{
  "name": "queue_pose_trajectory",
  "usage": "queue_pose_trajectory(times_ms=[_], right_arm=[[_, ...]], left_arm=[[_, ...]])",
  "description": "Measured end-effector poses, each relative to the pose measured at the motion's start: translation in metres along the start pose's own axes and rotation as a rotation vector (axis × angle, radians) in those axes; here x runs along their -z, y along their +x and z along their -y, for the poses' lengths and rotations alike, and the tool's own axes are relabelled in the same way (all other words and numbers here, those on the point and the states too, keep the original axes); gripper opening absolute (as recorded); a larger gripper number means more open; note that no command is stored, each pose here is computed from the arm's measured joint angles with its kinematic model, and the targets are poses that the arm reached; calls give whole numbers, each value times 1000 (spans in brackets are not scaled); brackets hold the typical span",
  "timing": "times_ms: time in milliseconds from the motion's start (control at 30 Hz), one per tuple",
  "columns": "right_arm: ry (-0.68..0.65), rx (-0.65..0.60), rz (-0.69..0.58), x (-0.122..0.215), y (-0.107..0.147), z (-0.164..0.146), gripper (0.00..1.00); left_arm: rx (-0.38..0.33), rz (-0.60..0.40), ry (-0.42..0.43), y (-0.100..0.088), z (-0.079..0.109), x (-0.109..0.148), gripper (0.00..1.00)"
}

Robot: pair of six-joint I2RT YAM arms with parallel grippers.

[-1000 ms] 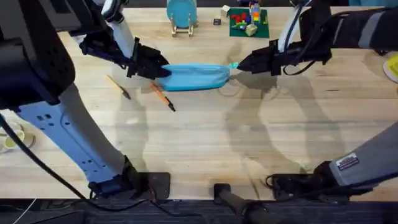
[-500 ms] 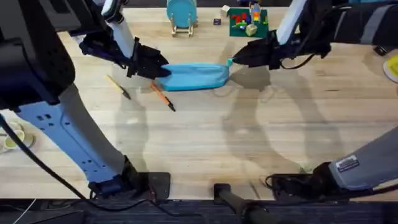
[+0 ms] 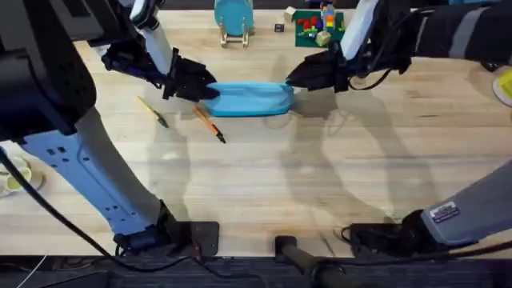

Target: Unzip the bag, pick up the pens from the table one at a time and place them inside, then zip the bag closed.

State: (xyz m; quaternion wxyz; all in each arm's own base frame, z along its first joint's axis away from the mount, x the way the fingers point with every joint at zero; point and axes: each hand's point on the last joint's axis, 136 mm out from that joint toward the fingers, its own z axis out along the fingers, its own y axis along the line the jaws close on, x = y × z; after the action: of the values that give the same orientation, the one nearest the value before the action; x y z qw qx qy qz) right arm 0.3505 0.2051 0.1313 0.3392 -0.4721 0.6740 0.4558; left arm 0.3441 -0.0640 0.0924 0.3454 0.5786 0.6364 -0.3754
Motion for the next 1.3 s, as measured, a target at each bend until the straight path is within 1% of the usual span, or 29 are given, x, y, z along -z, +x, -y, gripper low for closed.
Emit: queue_pose_trajectory(times_ms=[233, 533, 800, 1000, 1100, 1300], right_arm=[[-4, 43, 19, -11, -12, 1, 30], [-38, 108, 29, -32, -25, -8, 30], [-76, 147, 26, -48, -31, -20, 30], [-87, 166, 2, -61, -30, -27, 30], [-89, 195, -2, -69, -32, -30, 30], [-82, 272, 13, -85, -45, -34, 29]], left_arm=[[0, 0, -1, 0, 0, 0, 41], [-2, -1, -2, 0, -1, 0, 41], [-2, -3, -1, 1, 0, 0, 41], [-2, -3, -2, 1, 0, 0, 41], [-2, -3, -2, 1, 0, 0, 41], [-2, -4, -2, 1, 0, 0, 41]])
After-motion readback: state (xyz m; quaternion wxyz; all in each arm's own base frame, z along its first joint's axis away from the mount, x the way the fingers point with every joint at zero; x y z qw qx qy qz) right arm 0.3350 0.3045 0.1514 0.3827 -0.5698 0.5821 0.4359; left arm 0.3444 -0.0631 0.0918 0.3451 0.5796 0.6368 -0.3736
